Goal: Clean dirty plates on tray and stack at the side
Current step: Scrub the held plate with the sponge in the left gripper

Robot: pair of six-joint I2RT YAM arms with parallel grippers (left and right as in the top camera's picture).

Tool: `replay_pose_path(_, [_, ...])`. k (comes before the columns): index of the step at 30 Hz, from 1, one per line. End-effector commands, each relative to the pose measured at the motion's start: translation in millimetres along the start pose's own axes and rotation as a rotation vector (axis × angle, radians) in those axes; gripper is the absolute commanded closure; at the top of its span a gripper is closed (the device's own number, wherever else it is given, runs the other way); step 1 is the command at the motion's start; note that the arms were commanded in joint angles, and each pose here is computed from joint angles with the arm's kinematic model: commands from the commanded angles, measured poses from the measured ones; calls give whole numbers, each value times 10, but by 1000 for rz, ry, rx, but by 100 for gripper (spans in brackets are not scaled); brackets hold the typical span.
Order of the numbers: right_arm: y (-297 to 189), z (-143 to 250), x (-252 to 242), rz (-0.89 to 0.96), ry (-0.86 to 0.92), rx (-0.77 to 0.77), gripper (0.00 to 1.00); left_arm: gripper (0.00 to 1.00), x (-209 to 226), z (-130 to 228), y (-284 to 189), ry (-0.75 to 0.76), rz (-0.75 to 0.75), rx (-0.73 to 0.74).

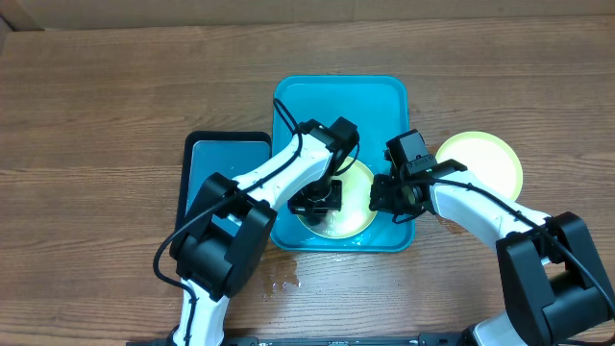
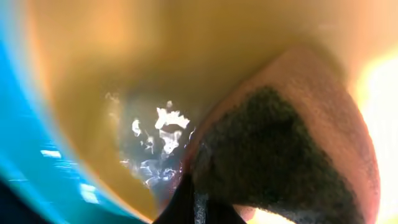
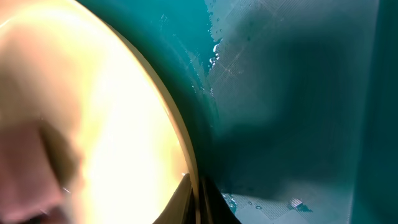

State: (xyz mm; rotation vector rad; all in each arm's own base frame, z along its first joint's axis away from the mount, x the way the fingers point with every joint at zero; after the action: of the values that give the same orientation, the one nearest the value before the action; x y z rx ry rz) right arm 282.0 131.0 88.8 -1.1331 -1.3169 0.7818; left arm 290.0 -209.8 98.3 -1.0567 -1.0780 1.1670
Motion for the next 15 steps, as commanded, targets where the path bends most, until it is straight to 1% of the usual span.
replay_pose_path(1, [24,4,-82,64,6,-12,96,96,281,-143,22,-29,-313,-162])
replay_pose_path(4, [24,4,-82,64,6,-12,96,96,342,-184,-13,-35,-393,-215])
replay_pose_path(8, [24,3,-82,64,6,-12,96,96,362,-225,-61,-36,-433,-256])
replay_pose_path(12, [25,4,-82,64,6,-12,96,96,335,-266,-108,-43,-416,-277])
replay_pose_path(15, [24,3,-82,64,6,-12,96,96,276,-278,-98,-48,-352,-267])
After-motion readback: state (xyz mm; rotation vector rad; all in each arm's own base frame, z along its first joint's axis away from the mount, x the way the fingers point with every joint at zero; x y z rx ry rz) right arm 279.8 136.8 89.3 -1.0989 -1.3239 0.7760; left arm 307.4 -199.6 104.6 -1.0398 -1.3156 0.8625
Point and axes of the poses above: each gripper's point midway between its finger pads, its own y axis out along the fingers, its own x axis along the line the jaws close on, z = x × y, the point moved 9 cm from there along -y, back along the fingers, and after that the axes turned 2 degrees about y, right-handed, at the moved point
